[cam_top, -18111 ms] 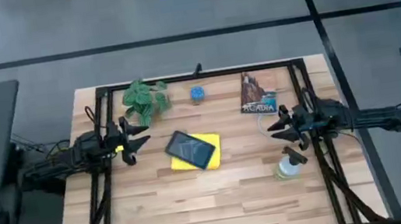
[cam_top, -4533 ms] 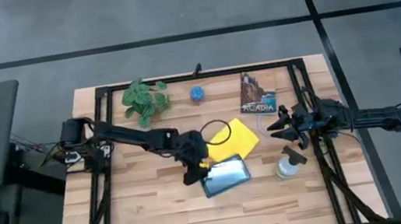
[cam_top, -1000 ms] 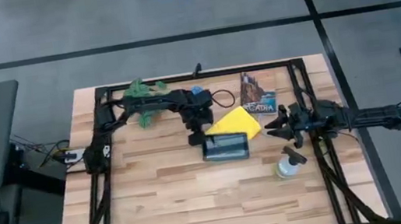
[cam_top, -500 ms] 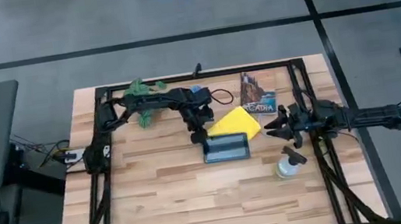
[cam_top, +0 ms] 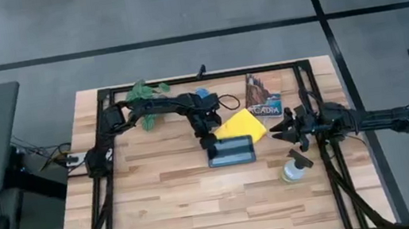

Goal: Apply microfiber cloth
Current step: Prepare the blue tablet

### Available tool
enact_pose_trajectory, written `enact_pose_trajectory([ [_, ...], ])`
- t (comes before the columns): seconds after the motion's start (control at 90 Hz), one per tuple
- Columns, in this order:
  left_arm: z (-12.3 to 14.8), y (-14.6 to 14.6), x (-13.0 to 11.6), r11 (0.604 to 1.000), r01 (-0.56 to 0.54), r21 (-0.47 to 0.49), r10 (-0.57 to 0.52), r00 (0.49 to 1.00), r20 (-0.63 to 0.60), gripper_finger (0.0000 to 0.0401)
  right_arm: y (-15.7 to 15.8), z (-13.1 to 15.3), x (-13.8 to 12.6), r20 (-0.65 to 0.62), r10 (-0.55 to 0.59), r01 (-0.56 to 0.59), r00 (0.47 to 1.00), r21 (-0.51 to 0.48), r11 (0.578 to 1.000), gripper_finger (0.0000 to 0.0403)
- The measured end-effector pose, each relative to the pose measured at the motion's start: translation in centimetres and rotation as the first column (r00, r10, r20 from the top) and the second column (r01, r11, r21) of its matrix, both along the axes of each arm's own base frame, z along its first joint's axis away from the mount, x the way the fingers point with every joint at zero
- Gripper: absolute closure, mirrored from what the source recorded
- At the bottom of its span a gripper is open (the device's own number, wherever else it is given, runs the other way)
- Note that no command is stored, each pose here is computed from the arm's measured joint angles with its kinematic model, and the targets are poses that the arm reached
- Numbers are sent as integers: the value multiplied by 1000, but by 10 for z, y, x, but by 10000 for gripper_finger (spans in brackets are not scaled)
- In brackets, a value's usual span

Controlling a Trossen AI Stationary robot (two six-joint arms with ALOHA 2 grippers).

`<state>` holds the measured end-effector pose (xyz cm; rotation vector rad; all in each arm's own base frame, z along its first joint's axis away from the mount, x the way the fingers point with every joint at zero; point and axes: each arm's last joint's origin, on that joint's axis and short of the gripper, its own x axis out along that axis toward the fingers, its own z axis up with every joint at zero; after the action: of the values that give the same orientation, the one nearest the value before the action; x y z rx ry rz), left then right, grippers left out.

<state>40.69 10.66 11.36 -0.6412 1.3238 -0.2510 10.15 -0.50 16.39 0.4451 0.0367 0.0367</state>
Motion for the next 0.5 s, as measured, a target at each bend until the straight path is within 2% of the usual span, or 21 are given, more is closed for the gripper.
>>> enact_pose_trajectory([
  [0.089,0,-5,2,999,11,50,-10,1000,-12,151,0,0,0,0,0,0,1000,2,1000,276],
  [0.211,-1,-9,3,999,3,52,-2,1000,-22,159,0,0,0,0,0,0,1000,-2,1000,276],
  [0.5,-2,-19,6,995,1,97,2,1000,-29,227,0,0,0,0,0,0,1000,-5,1000,276],
])
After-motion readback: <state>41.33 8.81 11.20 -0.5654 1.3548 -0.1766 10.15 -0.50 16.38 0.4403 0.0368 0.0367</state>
